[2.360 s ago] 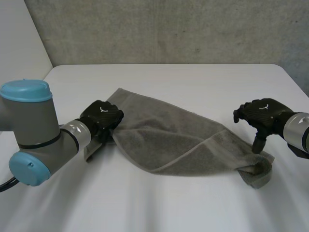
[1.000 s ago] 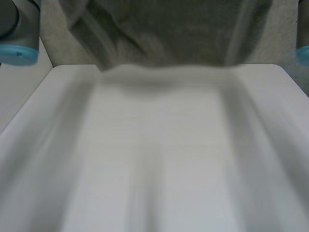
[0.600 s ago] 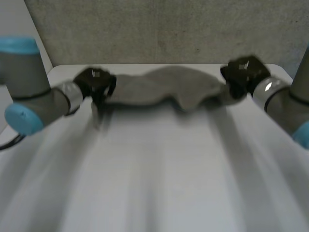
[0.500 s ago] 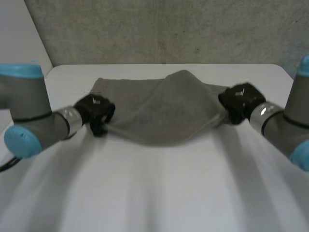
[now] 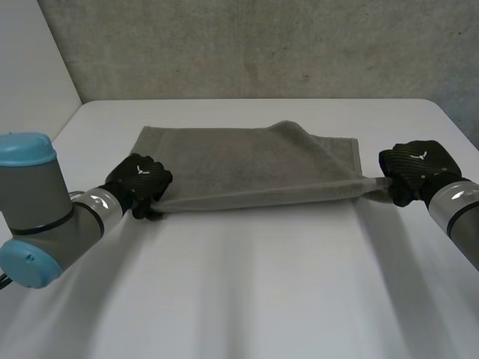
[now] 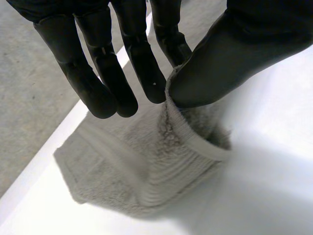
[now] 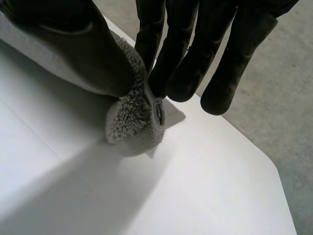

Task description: Fold the towel.

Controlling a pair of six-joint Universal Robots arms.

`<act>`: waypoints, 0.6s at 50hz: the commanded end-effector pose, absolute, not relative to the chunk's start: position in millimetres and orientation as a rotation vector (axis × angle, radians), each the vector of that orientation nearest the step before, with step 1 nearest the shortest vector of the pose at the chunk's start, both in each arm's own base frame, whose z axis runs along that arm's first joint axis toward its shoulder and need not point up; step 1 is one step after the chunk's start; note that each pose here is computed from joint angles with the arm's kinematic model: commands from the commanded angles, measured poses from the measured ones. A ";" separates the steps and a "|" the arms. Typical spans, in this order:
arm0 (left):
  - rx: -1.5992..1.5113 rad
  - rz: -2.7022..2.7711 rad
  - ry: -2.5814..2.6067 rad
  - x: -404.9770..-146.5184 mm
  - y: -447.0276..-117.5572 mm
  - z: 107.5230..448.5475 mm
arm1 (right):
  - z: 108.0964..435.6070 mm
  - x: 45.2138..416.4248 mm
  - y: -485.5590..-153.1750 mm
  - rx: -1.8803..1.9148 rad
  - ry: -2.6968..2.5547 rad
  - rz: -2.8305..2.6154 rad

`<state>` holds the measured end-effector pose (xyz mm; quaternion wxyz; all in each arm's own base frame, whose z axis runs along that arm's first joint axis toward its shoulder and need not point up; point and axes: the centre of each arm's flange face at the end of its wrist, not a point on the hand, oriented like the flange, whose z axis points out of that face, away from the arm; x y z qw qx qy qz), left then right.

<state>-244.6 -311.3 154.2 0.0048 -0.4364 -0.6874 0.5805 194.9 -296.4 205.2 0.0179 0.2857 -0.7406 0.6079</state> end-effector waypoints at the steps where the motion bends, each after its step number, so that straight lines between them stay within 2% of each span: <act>1: -1.352 1.794 -2.263 -240.2 -315.8 132.0 | 193.4 191.9 -301.2 0.867 -2.338 1.861; 30: -1.330 1.794 -2.269 -242.0 -318.7 113.4 | 194.8 182.6 -309.7 0.767 -2.358 1.882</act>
